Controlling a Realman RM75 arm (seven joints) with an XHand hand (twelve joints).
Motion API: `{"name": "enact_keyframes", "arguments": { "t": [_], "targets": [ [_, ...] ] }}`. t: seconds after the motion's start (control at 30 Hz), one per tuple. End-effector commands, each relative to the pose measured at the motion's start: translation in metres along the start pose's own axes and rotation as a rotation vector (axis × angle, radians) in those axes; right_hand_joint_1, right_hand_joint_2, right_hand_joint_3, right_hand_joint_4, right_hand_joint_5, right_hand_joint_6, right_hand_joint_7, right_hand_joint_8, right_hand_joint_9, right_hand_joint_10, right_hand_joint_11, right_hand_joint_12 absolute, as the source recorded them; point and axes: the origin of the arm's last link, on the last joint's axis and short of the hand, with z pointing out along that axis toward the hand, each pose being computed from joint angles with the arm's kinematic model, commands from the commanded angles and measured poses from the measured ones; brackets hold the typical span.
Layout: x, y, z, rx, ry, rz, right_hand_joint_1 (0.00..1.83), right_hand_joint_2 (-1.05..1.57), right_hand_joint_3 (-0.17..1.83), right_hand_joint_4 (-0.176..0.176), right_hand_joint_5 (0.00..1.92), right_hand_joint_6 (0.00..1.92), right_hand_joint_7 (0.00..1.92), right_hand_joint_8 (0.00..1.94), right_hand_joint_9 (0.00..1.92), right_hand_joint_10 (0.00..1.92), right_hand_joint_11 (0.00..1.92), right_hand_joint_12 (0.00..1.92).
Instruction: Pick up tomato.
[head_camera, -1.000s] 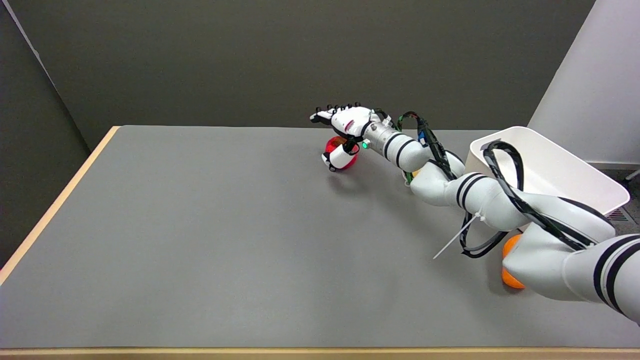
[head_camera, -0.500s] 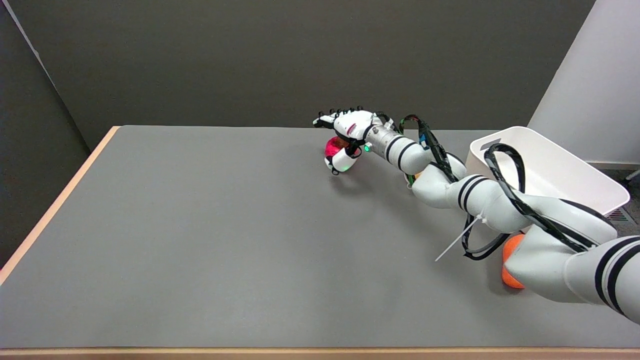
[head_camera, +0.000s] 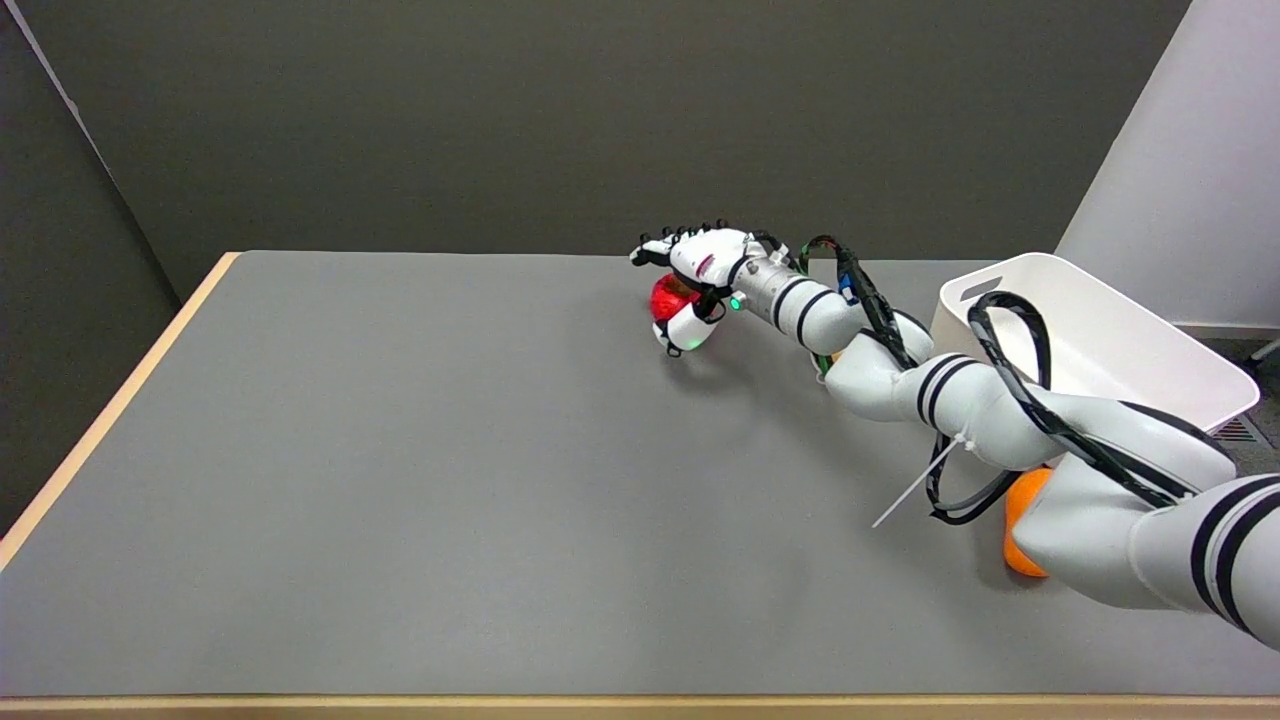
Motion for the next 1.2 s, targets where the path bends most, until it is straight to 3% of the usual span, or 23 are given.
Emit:
{"name": "enact_keyframes", "arguments": {
  "t": [0.03,0.47,0.7,0.83,1.0,1.2],
  "targets": [
    [-0.0022,-0.0012,-0.0011,0.005,-0.003,-0.002,0.74,0.62,1.04,0.123,0.18,0.48,0.21,0.32,0.22,0.6,0.25,1.31],
    [0.0048,-0.0055,-0.0021,0.024,0.018,-0.006,0.94,0.65,1.0,0.158,0.33,0.72,0.34,0.43,0.33,0.72,0.33,1.41],
    [0.0044,-0.0057,-0.0026,0.025,0.019,-0.011,0.98,0.64,1.0,0.159,0.33,0.7,0.36,0.44,0.35,0.75,0.36,1.45],
    [0.0041,-0.0082,-0.0028,0.031,0.019,-0.012,1.1,0.64,1.03,0.159,0.33,0.7,0.38,0.45,0.38,0.79,0.42,1.51],
    [0.0039,-0.0095,-0.0032,0.034,0.019,-0.012,1.22,0.68,1.03,0.172,0.37,0.84,0.45,0.55,0.46,0.93,0.53,1.59],
    [0.0003,-0.0086,-0.0044,0.025,0.004,-0.009,1.23,0.77,1.02,0.176,0.42,1.07,0.56,0.76,0.55,1.08,0.6,1.66]
  ]
}}
